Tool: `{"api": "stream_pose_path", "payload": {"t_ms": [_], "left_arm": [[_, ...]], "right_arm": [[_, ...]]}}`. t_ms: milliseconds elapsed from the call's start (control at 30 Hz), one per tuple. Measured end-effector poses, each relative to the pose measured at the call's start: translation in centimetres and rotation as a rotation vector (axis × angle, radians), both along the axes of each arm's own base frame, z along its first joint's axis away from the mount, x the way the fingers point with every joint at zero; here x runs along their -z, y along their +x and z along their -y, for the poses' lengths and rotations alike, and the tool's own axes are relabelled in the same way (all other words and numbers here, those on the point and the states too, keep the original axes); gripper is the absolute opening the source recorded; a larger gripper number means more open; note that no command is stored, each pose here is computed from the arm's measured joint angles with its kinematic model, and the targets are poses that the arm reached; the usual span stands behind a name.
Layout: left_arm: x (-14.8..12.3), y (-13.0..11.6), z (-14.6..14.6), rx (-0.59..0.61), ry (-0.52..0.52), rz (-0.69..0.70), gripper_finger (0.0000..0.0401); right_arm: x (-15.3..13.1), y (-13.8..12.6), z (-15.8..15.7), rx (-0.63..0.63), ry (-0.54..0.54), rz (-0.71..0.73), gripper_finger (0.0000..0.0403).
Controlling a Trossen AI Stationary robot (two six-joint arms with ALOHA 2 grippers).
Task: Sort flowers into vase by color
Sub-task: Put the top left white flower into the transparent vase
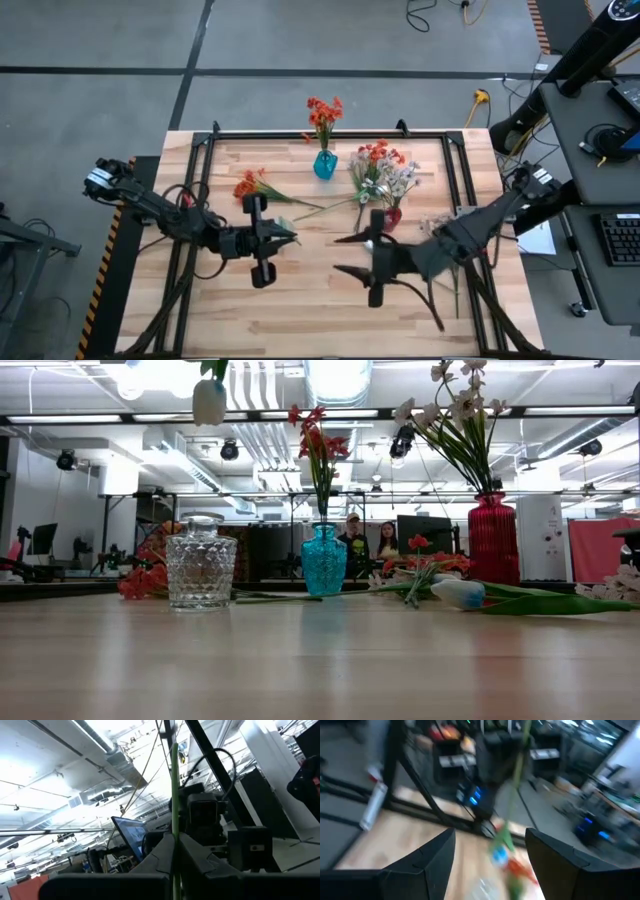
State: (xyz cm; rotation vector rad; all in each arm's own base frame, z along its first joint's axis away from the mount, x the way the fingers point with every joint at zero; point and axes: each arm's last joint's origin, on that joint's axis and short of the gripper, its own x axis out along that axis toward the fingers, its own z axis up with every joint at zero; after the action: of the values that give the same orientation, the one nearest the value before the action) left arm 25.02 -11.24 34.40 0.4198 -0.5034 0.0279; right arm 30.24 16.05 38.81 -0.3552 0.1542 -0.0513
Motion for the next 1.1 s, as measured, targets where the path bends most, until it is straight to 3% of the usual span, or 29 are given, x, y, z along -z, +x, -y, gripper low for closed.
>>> {"api": "stream_pose_path", "payload": {"t_ms": [300,633,900,1100], "left_arm": [[-0.3,0.1,0.0,-0.002,0.002,-0.001,0.0],[0.4,1.4,-0.6,-0.033,-0.01,-0.002,0.0],[0.4,1.7,-0.5,-0.047,0.0,-0.003,0.0],[0.4,1.7,-0.5,-0.049,0.0,-0.005,0.0]], "right_arm": [[2.8,3.5,4.3,0.085,0.056,0.14,0.0273],[4.6,7.3,5.7,0.005,0.063,0.144,0.0287],[4.7,8.9,5.8,0.011,0.042,0.147,0.0237],[4.7,9.0,5.8,0.011,0.039,0.147,0.0163]]}}
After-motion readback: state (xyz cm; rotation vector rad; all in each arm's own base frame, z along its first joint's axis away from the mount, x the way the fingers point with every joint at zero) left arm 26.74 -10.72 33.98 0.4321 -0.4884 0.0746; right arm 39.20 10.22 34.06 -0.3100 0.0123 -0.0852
